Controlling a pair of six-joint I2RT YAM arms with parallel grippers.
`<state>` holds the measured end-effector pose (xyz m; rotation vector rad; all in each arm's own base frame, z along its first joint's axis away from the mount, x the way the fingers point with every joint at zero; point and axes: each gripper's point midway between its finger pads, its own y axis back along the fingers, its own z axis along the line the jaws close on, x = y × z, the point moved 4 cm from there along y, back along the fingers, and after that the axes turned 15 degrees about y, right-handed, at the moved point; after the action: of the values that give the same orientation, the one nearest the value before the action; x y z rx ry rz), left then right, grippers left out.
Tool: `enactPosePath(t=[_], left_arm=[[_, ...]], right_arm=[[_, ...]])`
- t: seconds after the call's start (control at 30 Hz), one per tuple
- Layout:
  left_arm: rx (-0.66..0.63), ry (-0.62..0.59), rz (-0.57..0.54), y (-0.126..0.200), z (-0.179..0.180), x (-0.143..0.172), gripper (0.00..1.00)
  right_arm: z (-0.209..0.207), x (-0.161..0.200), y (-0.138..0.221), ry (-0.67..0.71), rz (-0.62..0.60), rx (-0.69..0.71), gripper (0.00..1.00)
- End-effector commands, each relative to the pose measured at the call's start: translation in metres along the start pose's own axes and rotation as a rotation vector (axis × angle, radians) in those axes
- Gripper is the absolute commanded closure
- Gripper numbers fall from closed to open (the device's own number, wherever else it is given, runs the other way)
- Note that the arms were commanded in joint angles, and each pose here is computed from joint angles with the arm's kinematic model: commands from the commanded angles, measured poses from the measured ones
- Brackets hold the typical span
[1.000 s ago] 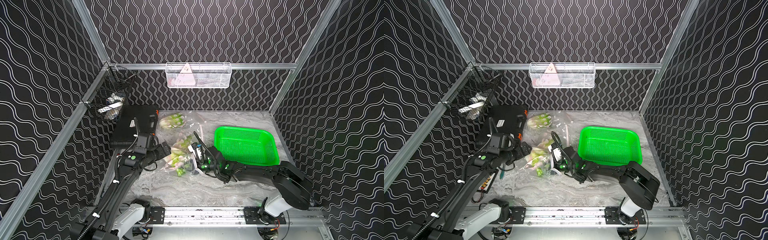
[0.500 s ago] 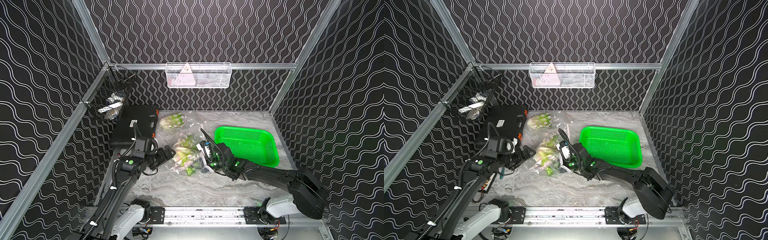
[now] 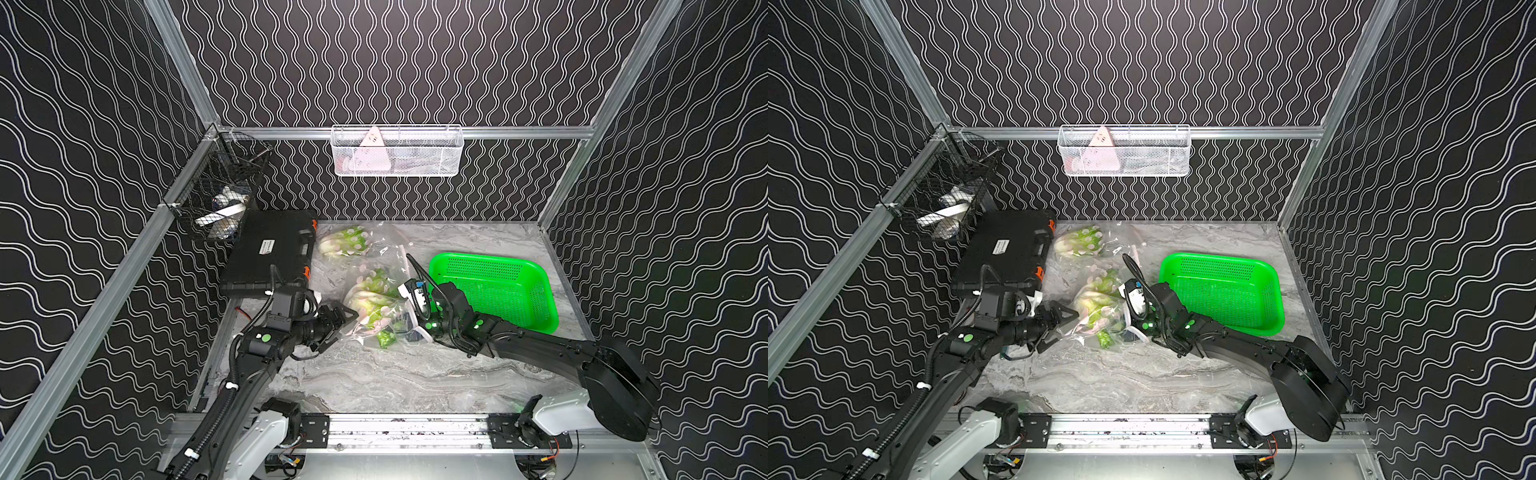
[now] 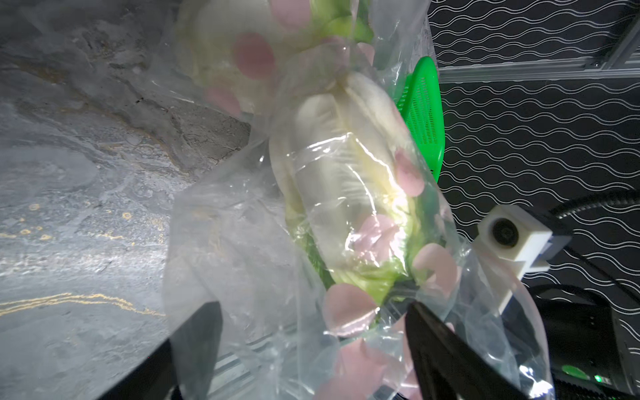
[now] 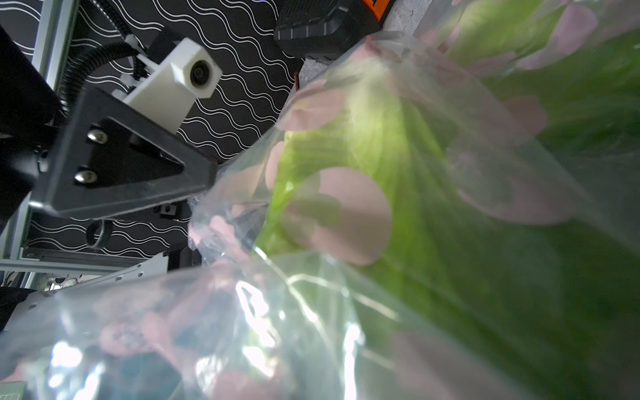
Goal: Open the zip-top bag and take out the chinese cabbages
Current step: Pick up the Chinese cabbage from the zipper food storage bag.
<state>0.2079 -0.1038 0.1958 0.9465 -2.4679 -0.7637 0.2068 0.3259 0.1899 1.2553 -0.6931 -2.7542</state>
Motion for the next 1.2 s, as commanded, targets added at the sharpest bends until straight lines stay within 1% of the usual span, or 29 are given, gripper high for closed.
enactPosePath(t=[0.0, 0.07, 0.13, 0.17, 0.2, 0.27, 0.4, 0.5, 0.77, 0.93, 1.17], left_arm=[[0.079, 0.071, 0.044, -0.012, -0.001, 0.000, 0.39], [0.112, 0.117, 0.066, -0.021, 0.005, -0.001, 0.60], [0.116, 0.129, 0.060, -0.025, 0.009, -0.003, 0.67], [0.107, 0.120, 0.046, -0.024, 0.010, -0.004, 0.73], [0.095, 0.103, 0.032, -0.023, 0.010, -0.005, 0.80], [0.062, 0.067, -0.003, -0.020, 0.010, -0.009, 1.00], [-0.065, -0.061, -0.126, -0.013, 0.018, -0.024, 1.00], [-0.150, -0.125, -0.200, -0.013, 0.030, -0.035, 1.00], [-0.249, -0.157, -0.281, -0.019, 0.062, -0.049, 1.00], [-0.285, -0.169, -0.337, -0.014, 0.064, -0.057, 1.00], [-0.329, -0.184, -0.457, 0.001, 0.065, -0.067, 1.00]], right_arm=[[0.012, -0.011, 0.000, 0.016, -0.024, -0.065, 1.00], [0.015, -0.011, -0.001, 0.003, -0.020, -0.091, 1.00], [0.018, -0.009, 0.000, -0.004, -0.011, -0.117, 1.00], [0.020, -0.009, 0.000, -0.009, -0.003, -0.126, 1.00], [0.021, -0.007, 0.000, -0.010, 0.007, -0.135, 1.00], [0.024, -0.005, 0.001, -0.008, 0.025, -0.156, 1.00], [0.033, 0.001, 0.007, -0.001, 0.072, -0.214, 1.00], [0.039, 0.002, 0.014, 0.001, 0.089, -0.261, 1.00], [0.033, -0.007, 0.038, -0.036, 0.044, -0.312, 1.00], [0.027, -0.018, 0.053, -0.083, -0.027, -0.372, 1.00], [0.011, -0.046, 0.082, -0.188, -0.222, -0.460, 1.00]])
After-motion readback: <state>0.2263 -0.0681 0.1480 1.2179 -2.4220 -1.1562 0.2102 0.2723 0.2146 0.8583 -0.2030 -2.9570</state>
